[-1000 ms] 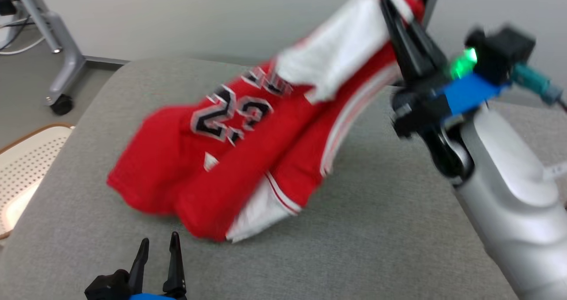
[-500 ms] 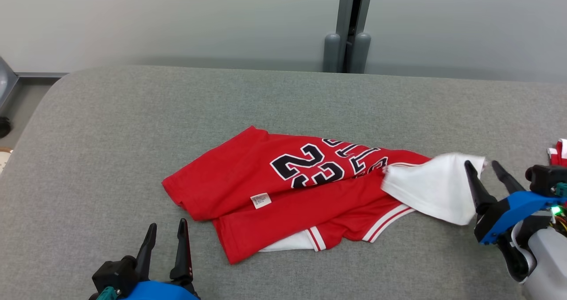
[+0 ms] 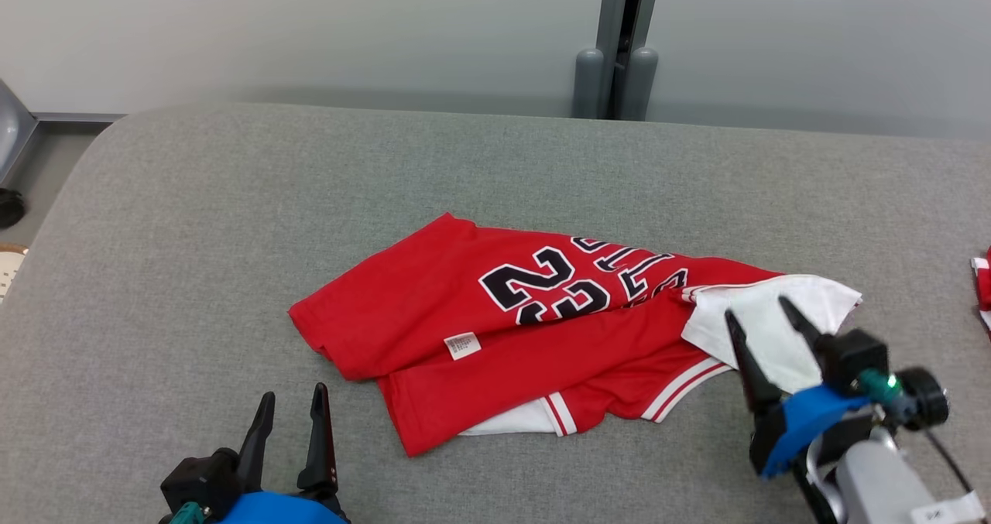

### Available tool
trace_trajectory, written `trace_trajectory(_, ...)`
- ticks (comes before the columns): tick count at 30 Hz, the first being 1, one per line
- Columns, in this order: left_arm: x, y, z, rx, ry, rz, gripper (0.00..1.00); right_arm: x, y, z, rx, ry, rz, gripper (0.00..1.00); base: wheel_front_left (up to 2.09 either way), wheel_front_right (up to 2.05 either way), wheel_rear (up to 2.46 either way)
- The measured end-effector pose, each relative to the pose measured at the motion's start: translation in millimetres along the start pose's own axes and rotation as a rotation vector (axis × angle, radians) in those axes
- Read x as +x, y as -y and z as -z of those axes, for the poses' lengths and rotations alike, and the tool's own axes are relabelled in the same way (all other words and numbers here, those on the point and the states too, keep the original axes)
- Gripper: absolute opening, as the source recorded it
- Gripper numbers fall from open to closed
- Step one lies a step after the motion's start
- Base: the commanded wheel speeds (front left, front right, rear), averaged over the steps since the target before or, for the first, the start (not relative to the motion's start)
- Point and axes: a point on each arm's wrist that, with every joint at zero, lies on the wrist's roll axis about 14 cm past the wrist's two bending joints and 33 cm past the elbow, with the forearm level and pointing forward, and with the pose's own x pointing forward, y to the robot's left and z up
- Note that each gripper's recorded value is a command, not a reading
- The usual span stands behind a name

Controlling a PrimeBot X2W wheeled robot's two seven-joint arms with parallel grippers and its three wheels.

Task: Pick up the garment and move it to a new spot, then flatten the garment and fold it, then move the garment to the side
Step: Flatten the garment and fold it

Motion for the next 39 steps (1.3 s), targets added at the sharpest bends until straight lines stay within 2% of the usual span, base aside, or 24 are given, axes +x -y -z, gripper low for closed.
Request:
trace_trajectory(6, 0, -2, 3, -0.007, -0.01, -0.008, 1.0, -20, -19, 47, -0.019, -0.13, -0.039, 1.0, 0.0, 0.0, 0.0)
trace_trajectory(12, 2, -1, 7, -0.011, -0.024, -0.005, 1.0, -33, 1, 81, -0.029, -0.24, 0.014, 1.0, 0.0, 0.0, 0.0)
trace_trajectory(19, 8, 1, 7, -0.004, -0.027, 0.001, 1.0, -29, 8, 90, -0.05, -0.272, 0.025, 0.99, 0.0, 0.0, 0.0)
trace_trajectory(20, 8, 0, 8, -0.003, -0.029, 0.0, 1.0, -28, 9, 91, -0.047, -0.276, 0.032, 0.44, 0.0, 0.0, 0.0)
trace_trajectory(21, 8, 0, 8, -0.002, -0.029, 0.0, 1.0, -28, 11, 92, -0.05, -0.281, 0.035, 0.03, 0.0, 0.0, 0.0)
trace_trajectory(22, 8, 0, 8, -0.002, -0.028, 0.0, 1.0, -28, 12, 94, -0.061, -0.291, 0.032, 0.0, 0.0, 0.0, 0.0)
trace_trajectory(26, 7, 0, 6, -0.001, -0.022, -0.001, 1.0, -29, 21, 90, -0.063, -0.285, 0.061, 0.0, 0.0, 0.0, 0.0)
trace_trajectory(31, 0, -2, 4, -0.002, -0.013, -0.007, 1.0, -35, 30, 55, -0.079, -0.162, 0.087, 0.0, 0.0, 0.0, 0.0)
trace_trajectory(35, -7, 1, 5, -0.001, -0.012, 0.003, 1.0, -56, 48, 21, -0.097, -0.044, 0.133, 0.0, 0.0, 0.0, 0.0)
trace_trajectory(39, -10, 9, 4, -0.007, -0.005, 0.027, 1.0, -87, 57, 6, -0.117, 0.016, 0.157, 0.0, 0.0, 0.0, 0.0)
